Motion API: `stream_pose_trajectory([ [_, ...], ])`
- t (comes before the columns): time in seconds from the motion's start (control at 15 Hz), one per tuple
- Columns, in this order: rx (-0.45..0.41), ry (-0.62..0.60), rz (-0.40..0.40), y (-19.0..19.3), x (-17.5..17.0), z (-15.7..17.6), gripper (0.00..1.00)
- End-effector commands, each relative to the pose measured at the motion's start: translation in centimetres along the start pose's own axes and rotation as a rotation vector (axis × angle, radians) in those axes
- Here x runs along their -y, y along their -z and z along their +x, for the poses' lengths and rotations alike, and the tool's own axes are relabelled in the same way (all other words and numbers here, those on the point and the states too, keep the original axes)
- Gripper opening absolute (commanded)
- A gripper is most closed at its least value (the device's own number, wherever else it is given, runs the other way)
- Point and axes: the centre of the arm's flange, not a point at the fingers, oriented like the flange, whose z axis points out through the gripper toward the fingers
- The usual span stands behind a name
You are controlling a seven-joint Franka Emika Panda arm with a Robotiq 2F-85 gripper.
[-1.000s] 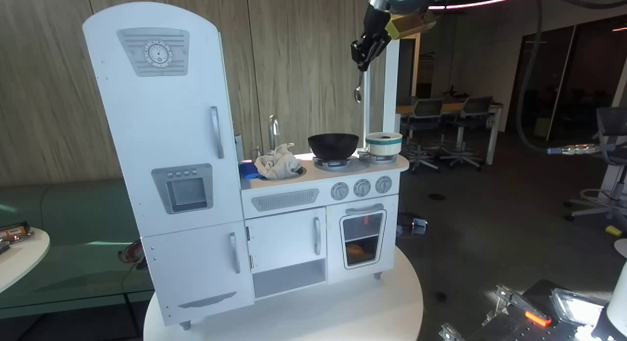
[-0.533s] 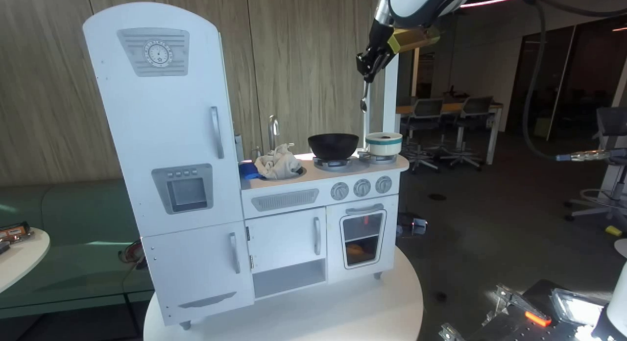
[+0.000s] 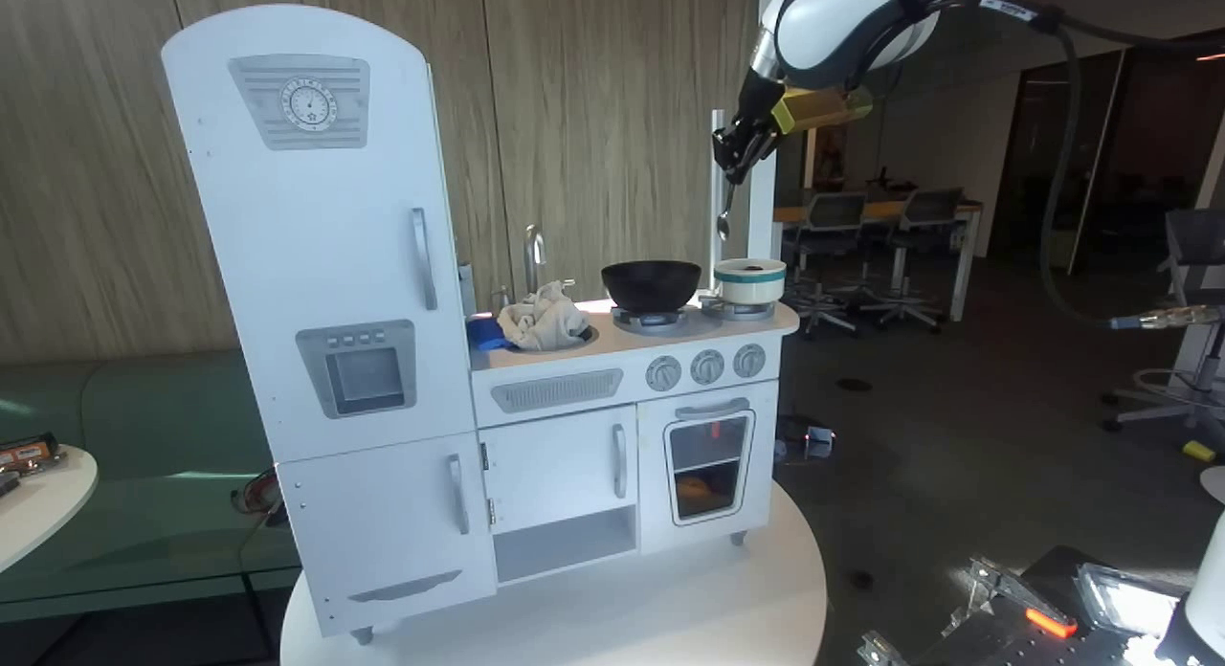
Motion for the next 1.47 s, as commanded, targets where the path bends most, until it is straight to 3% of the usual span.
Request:
stream_pose_trajectory([
  [0.0, -0.035, -0.04, 0.026, -0.4, -0.7, -1.3, 0.03],
  [0.8, -0.031, -0.155, 0.076, -3.7, -2.8, -4.7, 0.03],
  [1.4, -0.037, -0.207, 0.05, -2.5, -4.9, -5.3, 0.03],
])
